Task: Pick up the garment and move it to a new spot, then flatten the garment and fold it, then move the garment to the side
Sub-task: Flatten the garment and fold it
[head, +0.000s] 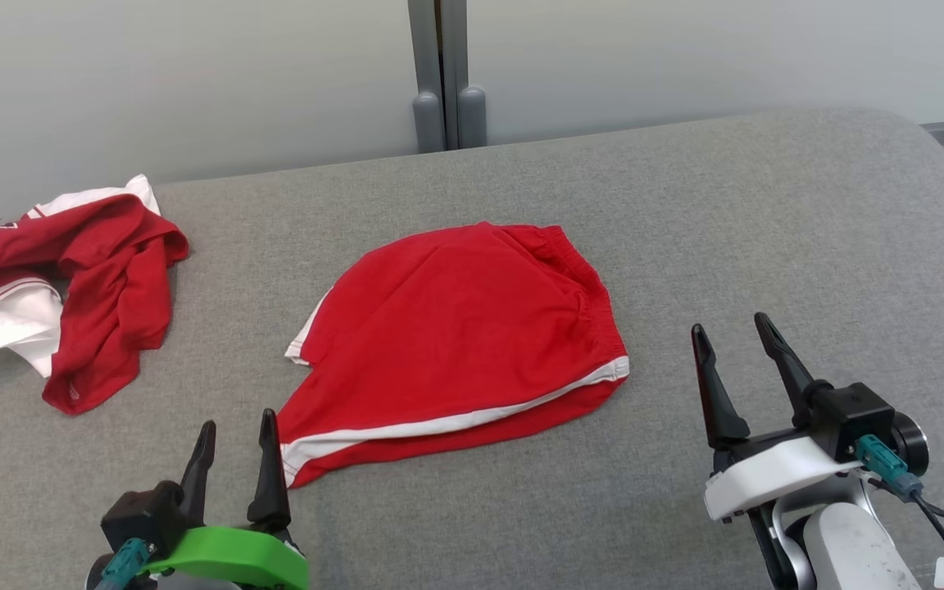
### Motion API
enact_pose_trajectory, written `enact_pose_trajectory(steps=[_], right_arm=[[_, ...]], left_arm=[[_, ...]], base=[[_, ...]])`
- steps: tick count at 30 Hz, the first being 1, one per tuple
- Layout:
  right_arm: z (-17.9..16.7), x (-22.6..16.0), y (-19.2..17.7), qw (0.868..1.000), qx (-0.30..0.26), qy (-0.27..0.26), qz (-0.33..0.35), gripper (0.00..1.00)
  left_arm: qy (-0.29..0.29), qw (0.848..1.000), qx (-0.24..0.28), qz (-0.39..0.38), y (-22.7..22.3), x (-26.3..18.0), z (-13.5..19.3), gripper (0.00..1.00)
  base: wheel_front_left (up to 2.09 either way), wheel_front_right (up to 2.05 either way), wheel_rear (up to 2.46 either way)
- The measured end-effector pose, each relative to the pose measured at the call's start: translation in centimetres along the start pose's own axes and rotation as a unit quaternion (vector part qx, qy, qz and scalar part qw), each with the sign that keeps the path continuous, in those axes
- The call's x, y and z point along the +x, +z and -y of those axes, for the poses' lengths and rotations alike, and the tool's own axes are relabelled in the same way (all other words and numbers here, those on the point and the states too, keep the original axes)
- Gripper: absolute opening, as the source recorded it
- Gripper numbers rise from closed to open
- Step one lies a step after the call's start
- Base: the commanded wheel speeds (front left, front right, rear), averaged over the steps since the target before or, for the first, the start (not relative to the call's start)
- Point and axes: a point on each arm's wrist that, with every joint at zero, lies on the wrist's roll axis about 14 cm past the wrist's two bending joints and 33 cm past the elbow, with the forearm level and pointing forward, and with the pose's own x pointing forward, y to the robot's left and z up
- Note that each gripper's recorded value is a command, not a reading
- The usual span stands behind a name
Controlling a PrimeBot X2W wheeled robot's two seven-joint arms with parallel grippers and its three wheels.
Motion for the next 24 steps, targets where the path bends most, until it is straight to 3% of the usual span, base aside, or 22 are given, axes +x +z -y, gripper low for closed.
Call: enact_pose_trajectory(steps=[16,24], right_arm=[[-0.5,-0.4,-0.9,1.0,0.002,0.007,-0.016,1.0],[-1.7,0.1,-5.7,0.992,-0.067,0.046,-0.096,1.0]], left_arm=[[0.01,1.0,0.007,0.009,0.3,-0.9,-0.1,1.0],[0.012,1.0,0.009,-0.003,-0.5,-0.8,-0.3,1.0]], base=[[0.0,0.0,0.0],[0.0,0.0,0.0]])
